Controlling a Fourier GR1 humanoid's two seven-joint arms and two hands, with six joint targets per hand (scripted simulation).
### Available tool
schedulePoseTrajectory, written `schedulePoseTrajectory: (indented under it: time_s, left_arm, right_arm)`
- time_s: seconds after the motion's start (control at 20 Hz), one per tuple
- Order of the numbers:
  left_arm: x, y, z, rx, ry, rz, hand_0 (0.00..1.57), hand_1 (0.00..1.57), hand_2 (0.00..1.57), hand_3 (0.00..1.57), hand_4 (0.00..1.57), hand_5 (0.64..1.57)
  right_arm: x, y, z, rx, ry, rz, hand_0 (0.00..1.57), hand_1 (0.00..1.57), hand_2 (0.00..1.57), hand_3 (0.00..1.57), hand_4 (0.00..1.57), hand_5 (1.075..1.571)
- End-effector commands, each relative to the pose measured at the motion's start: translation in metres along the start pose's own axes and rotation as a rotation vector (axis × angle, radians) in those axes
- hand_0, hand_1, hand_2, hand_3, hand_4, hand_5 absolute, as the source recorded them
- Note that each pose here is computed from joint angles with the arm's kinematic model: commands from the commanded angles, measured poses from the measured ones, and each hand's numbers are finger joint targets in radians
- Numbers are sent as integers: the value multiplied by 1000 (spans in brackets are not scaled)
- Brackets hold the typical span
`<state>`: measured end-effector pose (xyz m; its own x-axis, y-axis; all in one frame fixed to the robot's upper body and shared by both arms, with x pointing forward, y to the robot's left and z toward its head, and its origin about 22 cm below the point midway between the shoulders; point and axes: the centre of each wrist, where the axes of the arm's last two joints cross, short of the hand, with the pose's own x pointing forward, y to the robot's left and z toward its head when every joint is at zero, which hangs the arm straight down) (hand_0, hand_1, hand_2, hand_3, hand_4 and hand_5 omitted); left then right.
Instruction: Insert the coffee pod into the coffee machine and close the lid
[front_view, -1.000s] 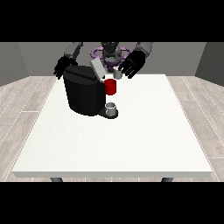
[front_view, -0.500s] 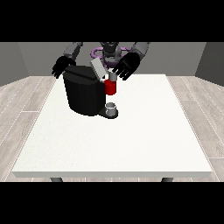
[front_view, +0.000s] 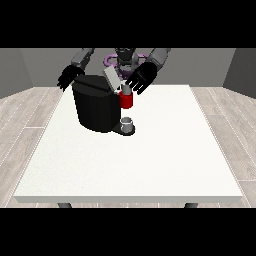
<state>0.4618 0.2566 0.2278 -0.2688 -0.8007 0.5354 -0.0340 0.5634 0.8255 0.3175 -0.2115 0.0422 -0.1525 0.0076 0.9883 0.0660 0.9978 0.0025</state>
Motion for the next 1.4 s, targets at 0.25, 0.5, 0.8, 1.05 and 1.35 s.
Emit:
schedulePoseTrajectory:
  time_s: [0.25, 0.5, 0.8, 1.05, 1.35]
  left_arm:
    - [-4, -7, 1, -27, 3, -28, 1186, 1186, 1269, 1202, 515, 1571]
    - [-2, -1, 0, -15, -20, -23, 1208, 1208, 1265, 1191, 493, 1571]
    - [1, -15, -3, -34, 25, 6, 1220, 1220, 1266, 1167, 481, 1571]
    - [3, 1, -4, -9, 14, -43, 1161, 1161, 1195, 1058, 457, 1571]
    - [-4, 0, 0, -44, -2, -63, 1085, 1085, 1132, 956, 403, 1571]
  right_arm:
    - [-22, -7, 20, -3, 12, 14, 0, 0, 0, 0, 481, 1571]
    - [7, -4, -5, -28, -42, -18, 0, 0, 0, 0, 457, 1571]
    - [-3, -2, 3, -33, 0, -15, 0, 0, 0, 0, 445, 1571]
    - [7, -4, -5, -15, -24, -5, 0, 0, 0, 0, 418, 1571]
    - [-8, -11, 1, -37, -40, -11, 0, 0, 0, 0, 401, 1571]
